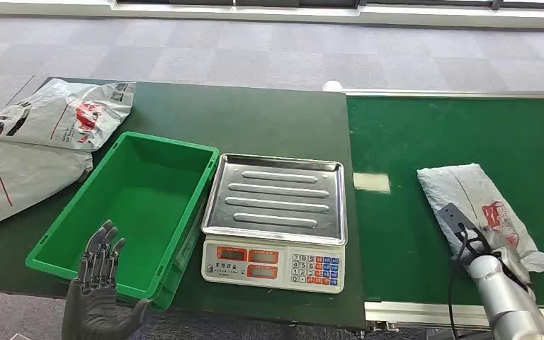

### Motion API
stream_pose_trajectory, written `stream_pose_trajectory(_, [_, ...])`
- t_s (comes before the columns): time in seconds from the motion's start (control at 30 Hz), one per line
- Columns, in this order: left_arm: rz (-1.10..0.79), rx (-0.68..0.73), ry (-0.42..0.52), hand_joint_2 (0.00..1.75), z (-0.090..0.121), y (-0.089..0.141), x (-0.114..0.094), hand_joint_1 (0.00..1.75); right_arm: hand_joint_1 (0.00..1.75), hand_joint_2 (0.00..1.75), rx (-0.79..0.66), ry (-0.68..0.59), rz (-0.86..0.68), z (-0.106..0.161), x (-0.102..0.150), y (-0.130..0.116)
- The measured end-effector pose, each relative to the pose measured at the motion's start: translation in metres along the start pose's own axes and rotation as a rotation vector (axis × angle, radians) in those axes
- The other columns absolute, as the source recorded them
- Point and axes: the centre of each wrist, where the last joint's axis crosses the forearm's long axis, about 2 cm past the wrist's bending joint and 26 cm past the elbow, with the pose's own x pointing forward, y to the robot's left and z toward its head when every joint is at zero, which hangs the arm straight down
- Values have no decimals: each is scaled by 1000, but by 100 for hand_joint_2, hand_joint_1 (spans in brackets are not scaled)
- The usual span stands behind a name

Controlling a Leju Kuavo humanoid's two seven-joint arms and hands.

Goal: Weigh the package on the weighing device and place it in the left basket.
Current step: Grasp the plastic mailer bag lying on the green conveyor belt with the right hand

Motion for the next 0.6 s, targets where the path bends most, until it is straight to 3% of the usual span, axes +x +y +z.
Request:
stream_pose_trajectory(0.1, [-3,4,-6,175,-1,1,-1,0,88,175,73,26,-12,-2,-6,3])
stream_pose_trajectory(0.17, [-7,11,-9,175,-1,2,-2,0,108,175,114,38,-28,-4,-10,4])
stream_pose_trajectory(0.27, [-14,20,-8,175,0,3,-3,0,168,175,120,45,-50,-5,-10,3])
stream_pose_trajectory(0.3, [-15,22,-7,175,0,4,-3,0,175,175,112,45,-59,-6,-9,2])
stream_pose_trajectory(0.6, [-16,32,-1,175,3,4,0,0,175,175,-108,-85,-158,-4,3,0])
